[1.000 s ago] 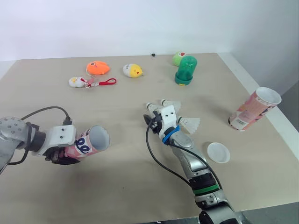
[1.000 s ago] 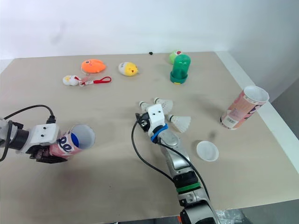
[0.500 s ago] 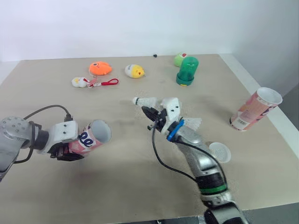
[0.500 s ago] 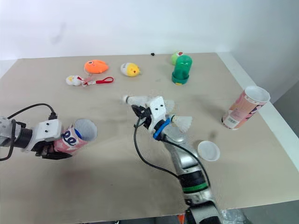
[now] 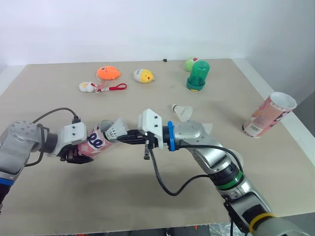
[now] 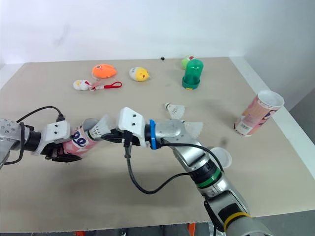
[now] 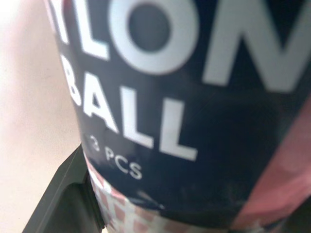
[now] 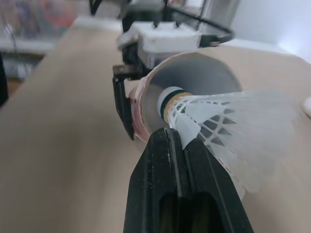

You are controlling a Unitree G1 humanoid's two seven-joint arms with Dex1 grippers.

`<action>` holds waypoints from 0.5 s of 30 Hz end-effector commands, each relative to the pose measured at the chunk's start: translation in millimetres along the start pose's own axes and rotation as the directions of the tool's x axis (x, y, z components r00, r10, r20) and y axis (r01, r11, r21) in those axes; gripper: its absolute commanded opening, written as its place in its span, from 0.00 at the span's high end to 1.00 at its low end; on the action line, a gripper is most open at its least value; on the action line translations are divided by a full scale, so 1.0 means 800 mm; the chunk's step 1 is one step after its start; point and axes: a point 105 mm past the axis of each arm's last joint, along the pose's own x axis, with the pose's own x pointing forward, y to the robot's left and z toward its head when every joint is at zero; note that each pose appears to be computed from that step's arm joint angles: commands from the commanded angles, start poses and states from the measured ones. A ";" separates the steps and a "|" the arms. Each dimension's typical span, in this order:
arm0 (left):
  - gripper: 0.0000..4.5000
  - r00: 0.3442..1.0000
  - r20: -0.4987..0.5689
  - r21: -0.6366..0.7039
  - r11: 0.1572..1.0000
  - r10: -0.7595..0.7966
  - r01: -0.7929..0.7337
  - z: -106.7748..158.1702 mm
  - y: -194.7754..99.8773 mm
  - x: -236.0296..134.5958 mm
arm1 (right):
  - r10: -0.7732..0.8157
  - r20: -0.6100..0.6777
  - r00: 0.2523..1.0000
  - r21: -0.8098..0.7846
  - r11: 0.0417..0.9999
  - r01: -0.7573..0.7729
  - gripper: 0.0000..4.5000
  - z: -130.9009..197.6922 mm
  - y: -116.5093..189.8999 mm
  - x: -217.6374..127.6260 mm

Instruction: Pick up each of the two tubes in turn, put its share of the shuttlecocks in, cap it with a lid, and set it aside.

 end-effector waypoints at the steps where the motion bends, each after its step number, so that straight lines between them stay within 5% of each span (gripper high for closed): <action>1: 0.33 0.999 -0.004 -0.003 0.999 -0.041 0.041 -0.005 -0.010 0.015 | -0.012 0.113 0.994 0.030 1.000 0.008 0.70 0.033 -0.001 -0.003; 7: 0.33 0.999 -0.016 0.005 0.999 -0.045 0.045 -0.009 -0.013 0.018 | -0.192 0.212 0.958 0.135 0.977 0.166 0.05 0.041 -0.003 -0.046; 10: 0.33 0.999 -0.004 0.006 0.999 -0.044 0.044 -0.006 -0.014 0.019 | -0.452 0.210 0.867 0.141 0.891 0.431 0.01 0.031 -0.021 -0.096; 15: 0.33 0.998 0.006 0.006 0.998 -0.064 0.064 -0.004 -0.017 0.026 | -0.853 0.038 0.521 -0.009 0.521 0.854 0.01 -0.017 -0.032 -0.214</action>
